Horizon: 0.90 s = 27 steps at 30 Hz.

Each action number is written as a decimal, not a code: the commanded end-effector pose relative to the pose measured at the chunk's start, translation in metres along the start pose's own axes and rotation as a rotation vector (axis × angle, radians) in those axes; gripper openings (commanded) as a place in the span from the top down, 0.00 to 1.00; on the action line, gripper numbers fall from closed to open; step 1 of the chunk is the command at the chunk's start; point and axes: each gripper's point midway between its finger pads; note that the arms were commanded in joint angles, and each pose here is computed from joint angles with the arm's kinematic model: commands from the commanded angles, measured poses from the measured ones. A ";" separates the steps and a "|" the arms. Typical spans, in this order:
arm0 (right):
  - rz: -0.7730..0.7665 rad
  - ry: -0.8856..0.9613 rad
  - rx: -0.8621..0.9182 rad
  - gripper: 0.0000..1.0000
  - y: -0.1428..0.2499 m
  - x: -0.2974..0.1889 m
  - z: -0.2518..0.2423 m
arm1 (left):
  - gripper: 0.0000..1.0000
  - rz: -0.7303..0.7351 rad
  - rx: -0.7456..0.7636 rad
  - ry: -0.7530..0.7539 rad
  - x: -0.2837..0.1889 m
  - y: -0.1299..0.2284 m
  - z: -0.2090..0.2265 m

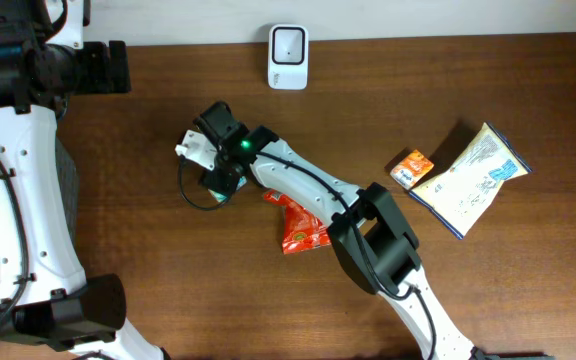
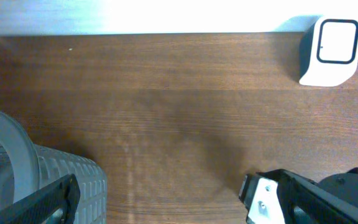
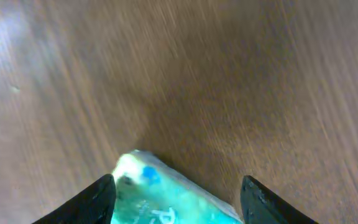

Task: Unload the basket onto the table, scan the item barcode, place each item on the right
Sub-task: 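Lift the teal tissue pack off the pile with the right gripper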

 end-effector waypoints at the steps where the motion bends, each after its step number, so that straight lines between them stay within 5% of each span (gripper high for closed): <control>1: 0.032 0.023 -0.072 0.34 0.006 0.013 0.003 | 0.01 0.004 0.007 0.006 0.001 0.001 0.001; 10: 0.072 0.262 -0.060 0.34 0.008 0.007 -0.040 | 0.01 0.004 0.007 0.006 0.001 0.001 0.001; 14: 0.097 0.402 0.163 0.45 0.023 -0.003 -0.071 | 0.01 0.003 0.007 0.006 0.001 0.001 0.001; 18: 0.121 0.476 0.464 0.44 0.048 -0.012 -0.086 | 0.01 0.004 0.007 0.006 0.001 0.001 0.001; 24: 0.116 0.296 0.617 0.32 0.043 -0.032 -0.077 | 0.01 0.004 0.007 0.006 0.001 0.001 0.001; 27: 0.085 0.130 0.658 0.01 0.025 -0.049 -0.069 | 0.01 0.004 0.007 0.006 0.001 0.001 0.001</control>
Point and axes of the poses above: each gripper's point midway between its finger pads, its own x axis out along the fingers, its own z axis along the line the jaws close on, y = z × x, and after that the axes turned 4 degrees about x, right-handed
